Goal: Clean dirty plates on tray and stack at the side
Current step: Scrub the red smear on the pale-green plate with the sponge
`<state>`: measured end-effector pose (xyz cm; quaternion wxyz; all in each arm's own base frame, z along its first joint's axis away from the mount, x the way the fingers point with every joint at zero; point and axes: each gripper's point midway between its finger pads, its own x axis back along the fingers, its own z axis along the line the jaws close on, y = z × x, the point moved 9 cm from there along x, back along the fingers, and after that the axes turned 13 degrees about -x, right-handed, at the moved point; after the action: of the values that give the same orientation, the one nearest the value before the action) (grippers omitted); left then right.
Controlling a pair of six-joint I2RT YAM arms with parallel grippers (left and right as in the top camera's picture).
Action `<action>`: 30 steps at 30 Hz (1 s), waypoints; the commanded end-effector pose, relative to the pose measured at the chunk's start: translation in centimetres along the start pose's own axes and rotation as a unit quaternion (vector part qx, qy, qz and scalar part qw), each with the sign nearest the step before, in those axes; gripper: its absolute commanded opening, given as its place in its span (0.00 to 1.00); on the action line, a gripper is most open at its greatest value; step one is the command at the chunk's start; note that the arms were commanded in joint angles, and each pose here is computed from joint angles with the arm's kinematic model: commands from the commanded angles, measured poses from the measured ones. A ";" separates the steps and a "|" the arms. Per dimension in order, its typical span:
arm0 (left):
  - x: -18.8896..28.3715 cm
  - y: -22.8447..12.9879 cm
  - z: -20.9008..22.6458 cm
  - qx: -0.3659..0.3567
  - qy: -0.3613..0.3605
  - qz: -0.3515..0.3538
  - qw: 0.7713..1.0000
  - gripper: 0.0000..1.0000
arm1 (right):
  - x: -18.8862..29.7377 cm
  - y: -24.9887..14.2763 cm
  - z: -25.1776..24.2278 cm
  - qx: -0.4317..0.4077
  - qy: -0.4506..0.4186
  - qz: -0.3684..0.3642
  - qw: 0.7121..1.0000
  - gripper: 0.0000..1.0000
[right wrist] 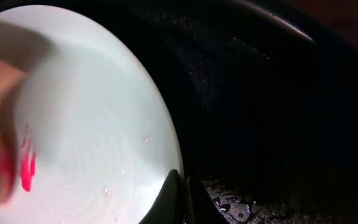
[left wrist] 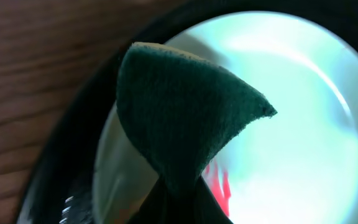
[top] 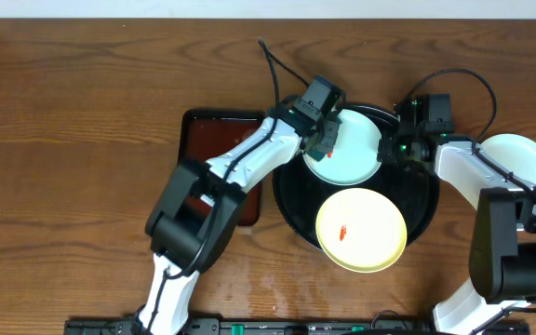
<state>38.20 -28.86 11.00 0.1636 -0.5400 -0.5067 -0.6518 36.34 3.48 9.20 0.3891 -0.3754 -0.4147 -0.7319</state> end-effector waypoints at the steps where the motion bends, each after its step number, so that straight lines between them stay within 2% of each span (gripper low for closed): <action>1: -1.9 -1.1 0.2 0.026 0.004 0.022 0.999 0.07 | -0.6 0.0 -0.3 0.002 -0.002 0.008 1.000 0.01; 9: -3.6 -2.7 -0.1 0.102 -0.012 0.063 0.993 0.07 | -0.6 0.0 -0.2 0.003 -0.001 0.009 1.000 0.01; 15: -3.7 -2.2 -0.5 0.127 -0.038 0.051 0.990 0.08 | -0.6 0.0 -0.2 0.003 -0.001 0.009 1.000 0.01; 30: -5.2 -3.1 -0.3 0.145 -0.034 0.063 0.987 0.08 | -0.6 0.0 -0.2 0.003 -0.001 0.009 1.000 0.01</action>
<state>38.58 -29.52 9.59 0.2203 -0.5365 -0.5885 -0.5633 36.34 3.48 9.18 0.3892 -0.3757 -0.4148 -0.7317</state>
